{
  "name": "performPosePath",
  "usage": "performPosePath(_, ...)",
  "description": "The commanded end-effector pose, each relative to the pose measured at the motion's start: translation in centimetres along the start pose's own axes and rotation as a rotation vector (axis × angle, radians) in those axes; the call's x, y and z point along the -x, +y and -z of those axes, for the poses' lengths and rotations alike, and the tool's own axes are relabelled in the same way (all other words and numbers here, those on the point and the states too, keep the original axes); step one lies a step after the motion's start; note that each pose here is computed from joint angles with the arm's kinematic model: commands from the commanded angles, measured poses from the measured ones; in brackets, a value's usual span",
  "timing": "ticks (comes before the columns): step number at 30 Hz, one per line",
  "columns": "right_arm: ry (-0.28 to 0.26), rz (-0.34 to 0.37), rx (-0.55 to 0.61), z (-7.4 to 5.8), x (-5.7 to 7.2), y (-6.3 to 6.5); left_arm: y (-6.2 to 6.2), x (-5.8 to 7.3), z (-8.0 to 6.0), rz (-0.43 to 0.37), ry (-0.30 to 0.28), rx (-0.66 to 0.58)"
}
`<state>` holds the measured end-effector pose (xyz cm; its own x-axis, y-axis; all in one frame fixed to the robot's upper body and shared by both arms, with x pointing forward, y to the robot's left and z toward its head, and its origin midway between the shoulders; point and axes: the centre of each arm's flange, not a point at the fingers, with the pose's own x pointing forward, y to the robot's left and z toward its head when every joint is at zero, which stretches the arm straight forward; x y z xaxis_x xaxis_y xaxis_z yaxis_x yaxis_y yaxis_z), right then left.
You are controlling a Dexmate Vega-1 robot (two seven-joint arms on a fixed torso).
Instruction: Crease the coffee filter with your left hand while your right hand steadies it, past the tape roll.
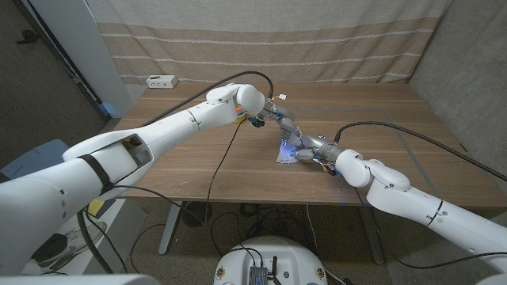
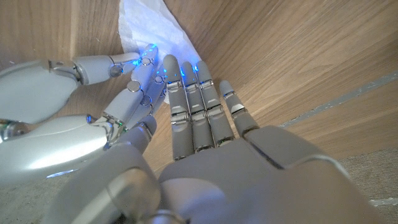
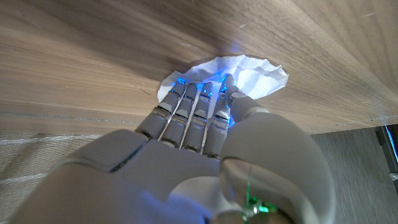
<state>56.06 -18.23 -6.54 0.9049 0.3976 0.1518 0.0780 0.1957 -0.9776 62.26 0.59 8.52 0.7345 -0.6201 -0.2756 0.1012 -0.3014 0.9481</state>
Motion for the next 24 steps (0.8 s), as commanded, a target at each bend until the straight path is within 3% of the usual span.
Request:
performPosePath(1,0.001,-0.003,-0.002,0.3,-0.4,-0.1,-0.3,-1.3,0.1,0.023,0.043,-0.069)
performPosePath(6,0.003,-0.004,-0.005,0.4,-0.5,-0.2,-0.3,-1.8,0.0,0.036,0.036,-0.071)
performPosePath(13,0.005,-0.007,-0.007,0.7,-0.6,-0.2,-0.4,-2.6,0.1,0.087,0.084,-0.099)
performPosePath(24,-0.007,-0.054,0.037,0.3,-1.4,0.6,0.1,-2.7,0.6,0.017,0.060,-0.109)
